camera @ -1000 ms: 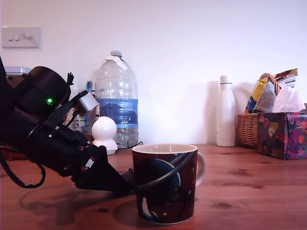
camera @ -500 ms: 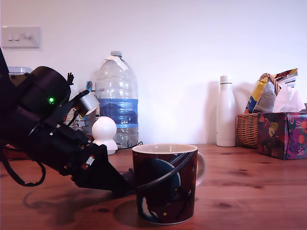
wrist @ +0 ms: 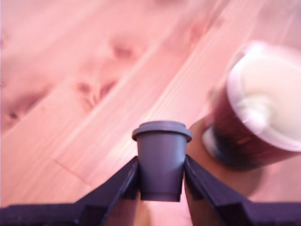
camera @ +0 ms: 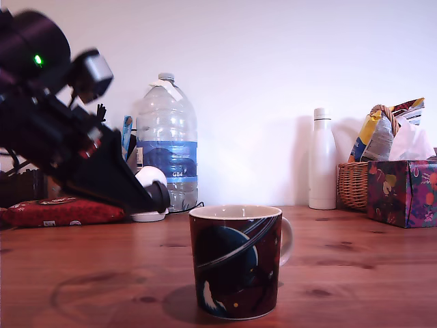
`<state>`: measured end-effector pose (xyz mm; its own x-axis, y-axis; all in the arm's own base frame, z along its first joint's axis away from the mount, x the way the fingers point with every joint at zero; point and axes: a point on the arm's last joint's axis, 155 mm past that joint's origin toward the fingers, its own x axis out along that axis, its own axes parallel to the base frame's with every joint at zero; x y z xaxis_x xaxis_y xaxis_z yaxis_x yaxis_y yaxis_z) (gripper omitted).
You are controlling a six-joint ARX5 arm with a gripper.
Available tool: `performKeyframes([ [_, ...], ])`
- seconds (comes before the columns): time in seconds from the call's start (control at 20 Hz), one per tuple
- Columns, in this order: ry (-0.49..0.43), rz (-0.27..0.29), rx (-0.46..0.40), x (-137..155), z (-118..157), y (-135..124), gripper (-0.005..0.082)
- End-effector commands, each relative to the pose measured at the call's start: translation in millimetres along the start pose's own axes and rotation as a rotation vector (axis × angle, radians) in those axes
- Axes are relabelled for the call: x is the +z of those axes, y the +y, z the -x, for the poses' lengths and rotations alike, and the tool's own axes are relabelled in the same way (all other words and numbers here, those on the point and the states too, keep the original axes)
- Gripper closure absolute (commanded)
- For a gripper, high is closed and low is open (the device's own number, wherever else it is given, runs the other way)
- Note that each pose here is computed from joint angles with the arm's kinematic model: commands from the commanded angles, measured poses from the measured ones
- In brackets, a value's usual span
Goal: Pick up the coffee capsules from the table one by one and drop them inside the nearest coffee cup
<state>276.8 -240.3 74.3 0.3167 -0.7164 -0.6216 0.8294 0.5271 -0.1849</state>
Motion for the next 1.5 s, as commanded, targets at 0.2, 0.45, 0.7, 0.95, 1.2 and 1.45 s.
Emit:
performKeyframes([
  [0.2, 0.015, -0.033, -0.057, 2.0, 26.0, -43.2, 0.0627],
  [0.45, 0.017, -0.057, -0.091, 4.7, 40.3, -73.0, 0.0627],
  [0.7, 0.021, -0.071, -0.103, 4.9, 41.9, -84.4, 0.0627],
  [0.95, -0.054, -0.084, -0.099, 24.6, 41.3, -84.9, 0.0627],
  [1.2, -0.052, -0.119, -0.142, 34.0, 34.1, -102.6, 0.0645],
  [1.45, 0.002, -0.147, -0.155, 51.4, 12.9, -114.1, 0.0645],
])
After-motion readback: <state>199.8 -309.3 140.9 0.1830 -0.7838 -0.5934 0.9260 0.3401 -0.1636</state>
